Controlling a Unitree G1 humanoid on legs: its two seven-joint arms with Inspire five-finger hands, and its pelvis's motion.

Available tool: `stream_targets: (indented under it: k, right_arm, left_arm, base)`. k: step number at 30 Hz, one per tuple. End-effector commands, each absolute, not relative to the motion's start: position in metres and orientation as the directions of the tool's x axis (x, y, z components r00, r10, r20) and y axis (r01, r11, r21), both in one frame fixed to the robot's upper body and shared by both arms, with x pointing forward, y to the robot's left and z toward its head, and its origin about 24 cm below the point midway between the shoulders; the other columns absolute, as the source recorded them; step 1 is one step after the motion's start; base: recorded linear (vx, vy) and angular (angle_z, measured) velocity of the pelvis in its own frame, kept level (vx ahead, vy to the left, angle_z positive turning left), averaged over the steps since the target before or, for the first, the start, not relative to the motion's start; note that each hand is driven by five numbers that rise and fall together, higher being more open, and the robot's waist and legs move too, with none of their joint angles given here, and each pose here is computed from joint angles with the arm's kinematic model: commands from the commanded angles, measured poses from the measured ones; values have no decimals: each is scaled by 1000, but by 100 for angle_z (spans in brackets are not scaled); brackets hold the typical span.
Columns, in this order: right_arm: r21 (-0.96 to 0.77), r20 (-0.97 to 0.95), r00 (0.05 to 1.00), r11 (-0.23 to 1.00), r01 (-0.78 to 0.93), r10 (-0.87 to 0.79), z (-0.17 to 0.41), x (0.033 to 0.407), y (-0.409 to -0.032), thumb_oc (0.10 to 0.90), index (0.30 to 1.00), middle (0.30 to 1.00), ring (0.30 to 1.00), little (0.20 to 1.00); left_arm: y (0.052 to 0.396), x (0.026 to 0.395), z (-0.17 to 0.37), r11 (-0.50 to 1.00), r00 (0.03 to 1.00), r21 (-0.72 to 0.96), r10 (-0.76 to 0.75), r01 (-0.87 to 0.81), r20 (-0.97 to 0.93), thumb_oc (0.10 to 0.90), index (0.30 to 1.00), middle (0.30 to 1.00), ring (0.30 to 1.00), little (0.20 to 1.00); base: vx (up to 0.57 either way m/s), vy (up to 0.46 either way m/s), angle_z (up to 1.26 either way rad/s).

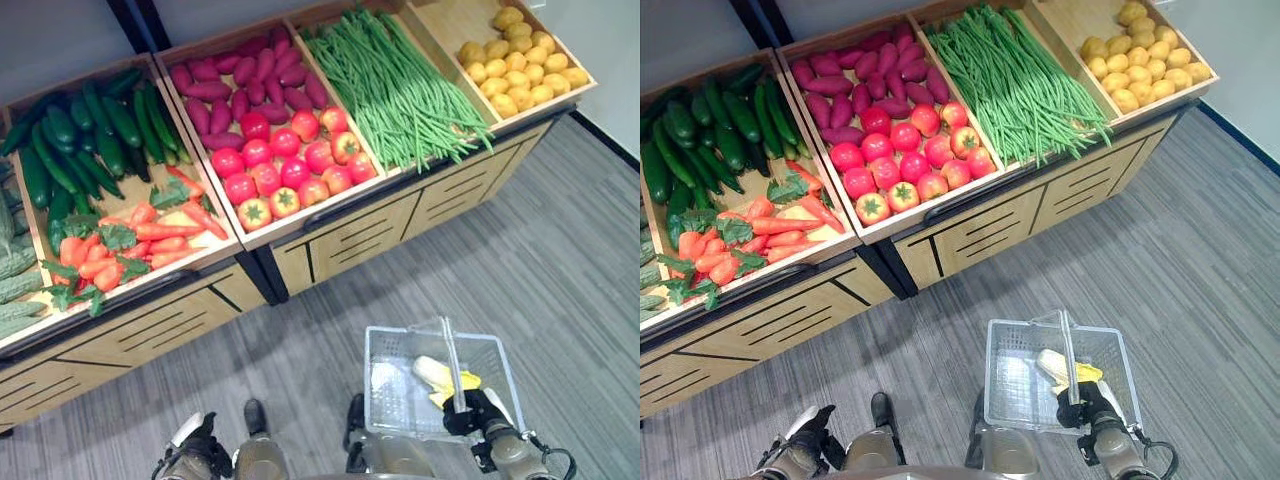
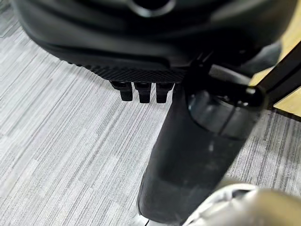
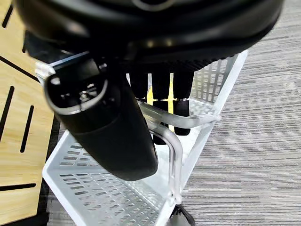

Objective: Get the vegetables into the basket

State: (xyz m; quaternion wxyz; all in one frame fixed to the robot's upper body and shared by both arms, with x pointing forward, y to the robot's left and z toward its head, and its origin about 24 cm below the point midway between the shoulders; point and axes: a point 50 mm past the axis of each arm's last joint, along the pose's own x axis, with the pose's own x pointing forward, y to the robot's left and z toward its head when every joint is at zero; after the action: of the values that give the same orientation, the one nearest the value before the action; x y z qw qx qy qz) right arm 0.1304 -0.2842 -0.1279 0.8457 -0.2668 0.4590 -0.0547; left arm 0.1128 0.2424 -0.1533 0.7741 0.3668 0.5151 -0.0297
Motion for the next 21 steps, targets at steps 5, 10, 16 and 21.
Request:
stream_targets:
  k: [5, 10, 16, 21]
  right_arm:
    - [-525, -756, 547, 832, -179, -359, -131, 116, -289, 400, 300, 300, 300, 300]
    - [-510, -772, 533, 837, -196, -345, -136, 117, -281, 400, 300, 300, 300, 300]
    - [-493, -807, 463, 851, -183, -368, -142, 101, -282, 400, 300, 300, 300, 300]
    - [-484, -816, 446, 857, -178, -368, -146, 96, -276, 400, 300, 300, 300, 300]
  left_arm:
    - [260, 129, -143, 697, 518, 599, 370, 394, -771, 900, 1000, 1000, 1000, 1000]
    - [266, 133, -140, 698, 527, 613, 385, 371, -758, 900, 1000, 1000, 1000, 1000]
    - [275, 135, -136, 706, 519, 625, 416, 333, -746, 900, 1000, 1000, 1000, 1000]
    - [281, 137, -133, 738, 503, 637, 473, 223, -724, 900, 1000, 1000, 1000, 1000]
  base:
    - [90, 218, -1]
    - [57, 178, 4]
    - [79, 84, 19]
    - [60, -112, 50]
